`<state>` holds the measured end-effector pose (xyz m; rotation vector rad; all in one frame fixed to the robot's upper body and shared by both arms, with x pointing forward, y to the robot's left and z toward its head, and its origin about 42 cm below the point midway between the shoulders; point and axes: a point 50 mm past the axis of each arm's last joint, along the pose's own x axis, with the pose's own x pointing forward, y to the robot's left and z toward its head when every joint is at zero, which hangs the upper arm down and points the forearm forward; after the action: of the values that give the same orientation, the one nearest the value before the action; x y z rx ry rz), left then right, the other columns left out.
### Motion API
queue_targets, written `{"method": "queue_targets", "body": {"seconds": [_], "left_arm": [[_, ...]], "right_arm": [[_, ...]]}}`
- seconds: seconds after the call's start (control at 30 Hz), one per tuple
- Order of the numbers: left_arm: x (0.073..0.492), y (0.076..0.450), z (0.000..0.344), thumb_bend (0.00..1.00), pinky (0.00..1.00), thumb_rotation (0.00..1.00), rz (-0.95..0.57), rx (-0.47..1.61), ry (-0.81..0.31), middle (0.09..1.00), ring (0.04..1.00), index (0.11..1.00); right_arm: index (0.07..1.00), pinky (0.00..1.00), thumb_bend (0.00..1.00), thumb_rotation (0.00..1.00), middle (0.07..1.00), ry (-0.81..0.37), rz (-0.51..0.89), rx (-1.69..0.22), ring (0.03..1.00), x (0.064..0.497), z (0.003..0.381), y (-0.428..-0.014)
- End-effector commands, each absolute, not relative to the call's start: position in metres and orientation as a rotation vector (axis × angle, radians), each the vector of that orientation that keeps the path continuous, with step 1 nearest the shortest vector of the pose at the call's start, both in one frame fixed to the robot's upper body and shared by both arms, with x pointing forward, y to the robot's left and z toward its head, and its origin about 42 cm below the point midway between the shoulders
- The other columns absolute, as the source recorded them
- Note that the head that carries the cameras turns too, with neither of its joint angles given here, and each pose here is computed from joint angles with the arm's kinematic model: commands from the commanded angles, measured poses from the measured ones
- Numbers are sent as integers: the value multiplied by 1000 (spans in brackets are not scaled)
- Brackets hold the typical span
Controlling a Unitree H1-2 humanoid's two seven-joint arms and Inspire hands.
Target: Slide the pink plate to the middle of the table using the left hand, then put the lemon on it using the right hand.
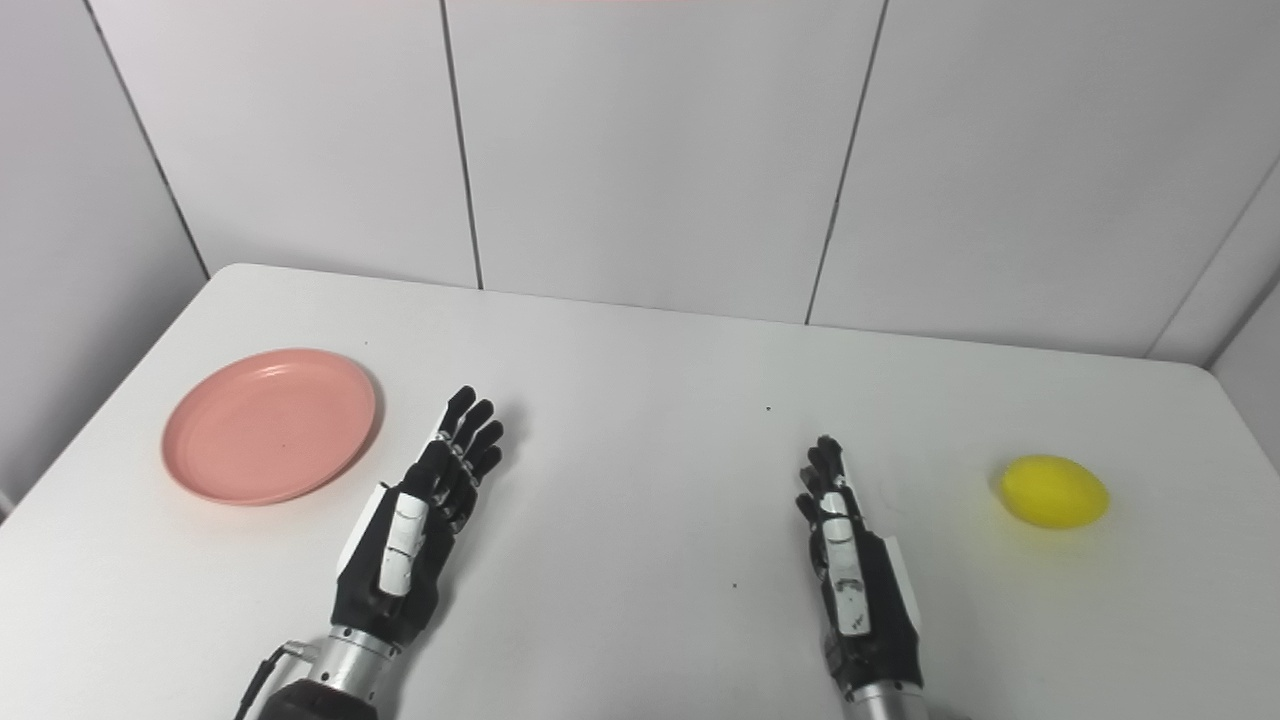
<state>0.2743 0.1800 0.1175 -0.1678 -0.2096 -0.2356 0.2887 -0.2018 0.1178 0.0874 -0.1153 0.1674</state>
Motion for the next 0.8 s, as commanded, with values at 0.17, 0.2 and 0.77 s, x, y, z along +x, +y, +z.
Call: {"method": "queue_targets", "body": {"seconds": [0.17,0.2,0.77], "left_arm": [[258,166,85,702,982,933,-213,-201,-80,1000,983,999],[258,166,85,702,981,934,-211,-202,-78,1000,983,998],[263,171,90,706,984,942,-217,-176,-107,1000,987,1000]], "right_arm": [[1000,1000,739,1000,1000,-142,172,79,1000,288,120,-208],[1000,1000,739,1000,1000,-141,174,80,1000,288,119,-208],[1000,1000,717,1000,1000,-135,180,94,1000,288,118,-206]]}}
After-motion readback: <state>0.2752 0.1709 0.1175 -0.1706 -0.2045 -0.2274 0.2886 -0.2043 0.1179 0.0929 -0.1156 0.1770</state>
